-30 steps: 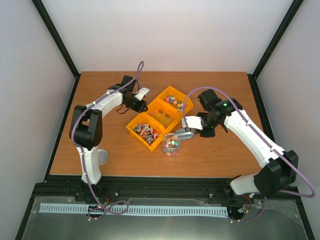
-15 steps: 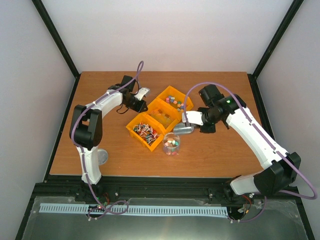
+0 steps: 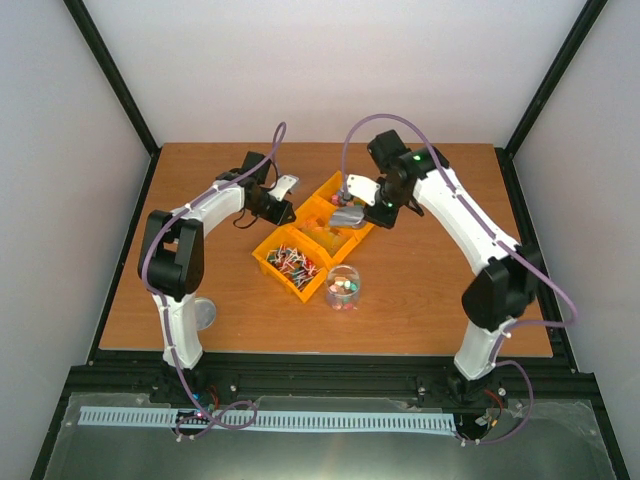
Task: Pack the candies
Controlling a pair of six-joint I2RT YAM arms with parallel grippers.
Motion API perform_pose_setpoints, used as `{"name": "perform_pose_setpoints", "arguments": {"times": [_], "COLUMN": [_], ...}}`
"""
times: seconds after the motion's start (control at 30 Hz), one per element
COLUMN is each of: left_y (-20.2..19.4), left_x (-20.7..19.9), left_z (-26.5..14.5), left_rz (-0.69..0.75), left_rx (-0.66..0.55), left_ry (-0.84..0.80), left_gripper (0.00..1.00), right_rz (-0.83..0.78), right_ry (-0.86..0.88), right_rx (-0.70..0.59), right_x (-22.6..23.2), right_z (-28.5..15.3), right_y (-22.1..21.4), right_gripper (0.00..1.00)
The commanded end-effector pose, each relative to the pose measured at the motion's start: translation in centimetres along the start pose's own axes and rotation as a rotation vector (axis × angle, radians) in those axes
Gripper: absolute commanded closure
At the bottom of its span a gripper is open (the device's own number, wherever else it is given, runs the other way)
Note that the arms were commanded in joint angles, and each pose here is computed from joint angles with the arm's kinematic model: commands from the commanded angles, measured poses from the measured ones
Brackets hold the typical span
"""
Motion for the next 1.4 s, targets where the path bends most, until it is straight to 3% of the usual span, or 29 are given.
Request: {"name": "perform_pose_setpoints", "arguments": {"times": [0.0, 0.73, 0.9, 1.37], "left_y": [-0.3, -0.7, -0.9, -1.5], "left_x": [0.2, -1.3, -2.7, -3.8], "left_z": [-0.3, -0.4, -0.1, 0.5], "left_rz": [-0.054, -0.017, 0.065, 0.117], "left_rx": [-0.017, -0.056, -0.039, -0.021], "left_ry": [0.039, 0.019, -0.024, -0.119], "left_gripper": [0.99, 0.99, 0.99, 0.99], "right_rz": [0.134, 0.193, 0.216, 0.235], "right_ry": [0.05, 0.068, 0.081, 0.087], "right_rx": [0.063, 0.281, 0.277, 0.266], "right_x": [0.2, -0.2, -0.6, -1.0], "right_z": [1.2, 11.9, 14.2, 16.8], "right_y": [0.8, 1.2, 1.5, 1.8], "right_gripper": [0.97, 0.97, 0.97, 0.97]}}
Point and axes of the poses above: each gripper's point midway between its finger pads, its own z axis out along the fingers, its own x axis along the line the jaws close on, y = z × x, the point moved 7 cm from there along -z, back along the fingers, and after that the axes turned 5 degrees about -z, right-handed, at the moved point
